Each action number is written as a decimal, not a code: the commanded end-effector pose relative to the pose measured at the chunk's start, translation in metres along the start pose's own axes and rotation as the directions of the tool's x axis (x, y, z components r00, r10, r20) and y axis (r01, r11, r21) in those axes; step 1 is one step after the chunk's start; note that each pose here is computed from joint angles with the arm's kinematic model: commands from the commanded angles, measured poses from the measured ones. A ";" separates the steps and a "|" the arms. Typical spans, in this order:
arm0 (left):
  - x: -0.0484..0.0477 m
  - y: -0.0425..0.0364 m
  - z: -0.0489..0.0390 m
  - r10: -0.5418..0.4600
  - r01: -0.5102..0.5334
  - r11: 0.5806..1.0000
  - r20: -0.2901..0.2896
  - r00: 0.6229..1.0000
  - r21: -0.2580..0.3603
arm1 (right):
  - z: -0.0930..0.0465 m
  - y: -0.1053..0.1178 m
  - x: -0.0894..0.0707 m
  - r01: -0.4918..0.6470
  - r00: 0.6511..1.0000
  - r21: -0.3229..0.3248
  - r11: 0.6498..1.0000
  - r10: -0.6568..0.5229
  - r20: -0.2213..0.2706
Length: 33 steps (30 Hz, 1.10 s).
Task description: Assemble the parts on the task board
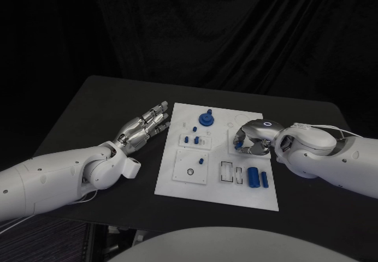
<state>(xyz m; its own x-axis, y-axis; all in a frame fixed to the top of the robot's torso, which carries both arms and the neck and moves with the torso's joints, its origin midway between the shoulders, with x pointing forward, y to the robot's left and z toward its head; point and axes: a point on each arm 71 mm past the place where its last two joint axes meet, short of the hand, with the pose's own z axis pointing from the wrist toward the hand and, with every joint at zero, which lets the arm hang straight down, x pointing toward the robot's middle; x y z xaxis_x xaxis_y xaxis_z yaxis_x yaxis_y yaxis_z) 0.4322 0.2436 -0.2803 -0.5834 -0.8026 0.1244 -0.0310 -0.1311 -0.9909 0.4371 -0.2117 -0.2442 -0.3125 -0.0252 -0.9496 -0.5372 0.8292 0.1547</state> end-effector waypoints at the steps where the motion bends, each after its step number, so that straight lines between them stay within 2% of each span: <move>1: 0.0017 -0.0056 0.0000 -0.014 0.014 0.995 -0.008 1.000 0.096 | 0.000 0.002 -0.002 -0.012 0.999 -0.021 1.000 0.013 0.039; 15: 0.0020 -0.0007 -0.0030 -0.021 0.021 0.996 -0.007 1.000 0.081 | -0.008 0.004 -0.005 -0.025 0.997 -0.023 0.999 0.026 0.069; 22: 0.0018 0.0003 -0.0038 -0.021 0.021 0.997 -0.005 1.000 0.077 | -0.018 0.014 -0.020 -0.026 0.995 -0.046 0.999 0.031 0.100; 26: 0.0017 0.0007 -0.0040 -0.021 0.021 0.997 -0.004 1.000 0.077 | -0.024 0.033 -0.033 -0.013 0.992 -0.102 0.995 0.026 0.122; 33: 0.0030 0.0016 -0.0032 -0.023 0.024 0.997 -0.007 1.000 0.078 | -0.023 0.076 -0.036 0.041 0.993 -0.249 0.968 -0.012 0.118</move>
<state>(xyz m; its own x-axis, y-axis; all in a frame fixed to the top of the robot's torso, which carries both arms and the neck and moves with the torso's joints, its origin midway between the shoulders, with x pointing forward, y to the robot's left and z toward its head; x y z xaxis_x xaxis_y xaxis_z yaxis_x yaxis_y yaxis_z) 0.4283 0.2437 -0.2879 -0.5820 -0.8020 0.1345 -0.0479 -0.1314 -0.9902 0.3947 -0.1681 -0.1937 -0.2397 0.0605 -0.9690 -0.6805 0.7014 0.2121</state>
